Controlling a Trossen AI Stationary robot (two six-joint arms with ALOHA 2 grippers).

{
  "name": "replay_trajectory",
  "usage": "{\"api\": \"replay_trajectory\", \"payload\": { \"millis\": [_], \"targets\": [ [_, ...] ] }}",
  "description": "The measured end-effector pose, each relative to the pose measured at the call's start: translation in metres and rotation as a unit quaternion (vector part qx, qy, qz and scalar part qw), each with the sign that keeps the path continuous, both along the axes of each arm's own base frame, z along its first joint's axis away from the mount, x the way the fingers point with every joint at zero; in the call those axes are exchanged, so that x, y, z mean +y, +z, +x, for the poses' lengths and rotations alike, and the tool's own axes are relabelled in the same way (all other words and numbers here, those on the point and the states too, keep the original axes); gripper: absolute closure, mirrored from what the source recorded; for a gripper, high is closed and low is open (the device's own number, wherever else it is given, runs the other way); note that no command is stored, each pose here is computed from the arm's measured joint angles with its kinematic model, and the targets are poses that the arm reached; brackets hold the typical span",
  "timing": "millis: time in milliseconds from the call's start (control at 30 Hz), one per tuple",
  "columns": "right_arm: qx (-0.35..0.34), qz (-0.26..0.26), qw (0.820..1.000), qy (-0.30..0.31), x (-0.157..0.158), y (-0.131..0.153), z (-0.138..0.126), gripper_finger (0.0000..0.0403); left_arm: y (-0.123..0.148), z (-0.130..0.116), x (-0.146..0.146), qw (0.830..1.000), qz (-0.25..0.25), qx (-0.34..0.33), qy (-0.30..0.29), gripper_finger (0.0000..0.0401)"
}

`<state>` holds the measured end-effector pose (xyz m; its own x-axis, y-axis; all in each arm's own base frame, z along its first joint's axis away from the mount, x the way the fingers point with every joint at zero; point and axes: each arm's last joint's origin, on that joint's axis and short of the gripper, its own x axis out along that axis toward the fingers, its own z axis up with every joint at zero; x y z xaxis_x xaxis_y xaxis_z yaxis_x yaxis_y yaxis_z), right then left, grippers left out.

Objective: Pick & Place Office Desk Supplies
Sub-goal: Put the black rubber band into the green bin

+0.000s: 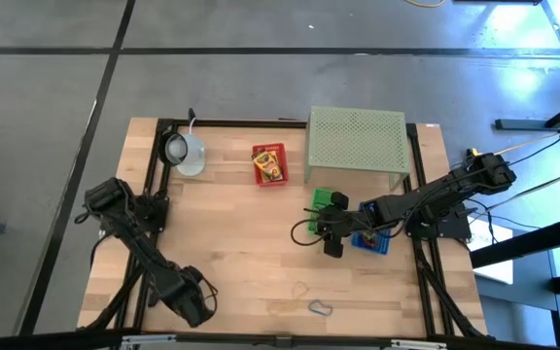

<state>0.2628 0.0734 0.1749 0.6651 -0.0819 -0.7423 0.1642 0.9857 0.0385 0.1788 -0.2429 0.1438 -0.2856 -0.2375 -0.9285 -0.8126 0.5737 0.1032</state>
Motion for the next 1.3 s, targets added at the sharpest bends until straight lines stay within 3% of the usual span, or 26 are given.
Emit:
{"api": "replay_trajectory", "payload": {
  "millis": [167,333,500,867,1300],
  "targets": [
    [0.0,0.0,1.0,0.0,0.0,0.0,0.0,0.0186,0.006,0.001,0.002,1.0,0.009,0.012,-0.014,0.0299],
    [0.001,0.001,1.0,0.001,0.0,0.0,0.0,0.0186,0.008,-0.017,0.002,0.996,0.035,0.083,-0.006,0.0296],
    [0.001,0.002,1.0,0.002,0.0,0.0,0.0,0.0186,0.007,-0.031,-0.005,0.992,0.051,0.111,0.021,0.0273],
    [0.0,0.003,1.0,0.002,0.0,0.0,0.0,0.0186,0.005,-0.033,-0.005,0.993,0.083,0.081,0.031,0.0199],
    [0.0,0.004,1.0,0.001,0.0,0.0,0.0,0.0186,0.005,-0.034,-0.004,0.99,0.107,0.071,0.051,0.0202]
  ]
}}
